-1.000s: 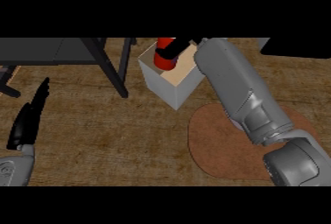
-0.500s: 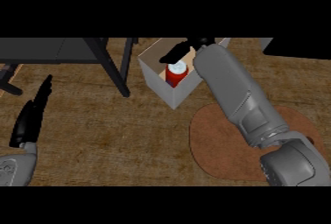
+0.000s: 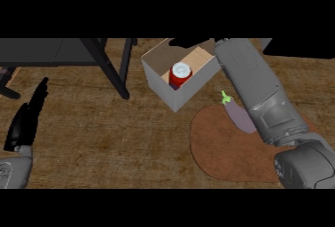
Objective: Pick the can from the cutting board and place it in the cardboard box
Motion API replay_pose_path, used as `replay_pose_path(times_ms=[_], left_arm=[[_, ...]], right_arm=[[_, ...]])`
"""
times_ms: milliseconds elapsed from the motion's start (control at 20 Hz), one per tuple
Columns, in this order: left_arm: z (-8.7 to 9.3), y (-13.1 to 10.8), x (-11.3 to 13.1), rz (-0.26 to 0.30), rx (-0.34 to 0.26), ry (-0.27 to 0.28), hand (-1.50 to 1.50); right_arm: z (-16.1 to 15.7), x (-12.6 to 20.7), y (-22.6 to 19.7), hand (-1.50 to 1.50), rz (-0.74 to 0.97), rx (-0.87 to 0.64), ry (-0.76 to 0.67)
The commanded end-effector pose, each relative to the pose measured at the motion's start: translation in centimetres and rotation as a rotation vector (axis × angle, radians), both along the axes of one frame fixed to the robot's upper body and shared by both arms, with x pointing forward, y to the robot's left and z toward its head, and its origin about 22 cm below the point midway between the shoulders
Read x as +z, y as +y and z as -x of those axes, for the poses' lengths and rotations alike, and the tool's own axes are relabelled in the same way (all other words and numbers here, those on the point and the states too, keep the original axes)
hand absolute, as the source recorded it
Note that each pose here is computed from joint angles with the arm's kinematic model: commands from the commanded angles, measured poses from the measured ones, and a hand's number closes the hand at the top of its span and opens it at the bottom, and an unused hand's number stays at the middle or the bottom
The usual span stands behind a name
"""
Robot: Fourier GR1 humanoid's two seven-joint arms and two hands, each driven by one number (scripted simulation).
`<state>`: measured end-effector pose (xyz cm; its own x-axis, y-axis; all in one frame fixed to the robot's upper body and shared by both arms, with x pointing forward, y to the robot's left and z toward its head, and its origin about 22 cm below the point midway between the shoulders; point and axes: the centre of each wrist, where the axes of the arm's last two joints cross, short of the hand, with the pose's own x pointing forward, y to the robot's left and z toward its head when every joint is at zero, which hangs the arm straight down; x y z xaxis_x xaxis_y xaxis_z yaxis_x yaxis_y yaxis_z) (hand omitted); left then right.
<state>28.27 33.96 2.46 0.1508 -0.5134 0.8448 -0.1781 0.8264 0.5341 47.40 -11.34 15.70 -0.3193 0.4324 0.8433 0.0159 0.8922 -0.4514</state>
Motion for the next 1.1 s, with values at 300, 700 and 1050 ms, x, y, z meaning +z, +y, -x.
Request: replay_pose_path(times_ms=[300, 700, 1050], left_arm=[[1.2, -0.6, -0.7, -0.014, 0.03, 0.001, 0.0], [0.2, 0.0, 0.2, -0.019, 0.032, 0.002, 0.0], [0.5, 0.9, -0.8, -0.001, 0.031, 0.002, 0.0]], right_arm=[[-0.8, 1.9, -11.1, -1.5, -0.152, -0.058, 0.002], [1.6, -1.6, -21.0, -1.5, -0.123, -0.102, 0.008], [3.3, 1.7, -27.2, -1.5, -0.038, -0.039, 0.064]])
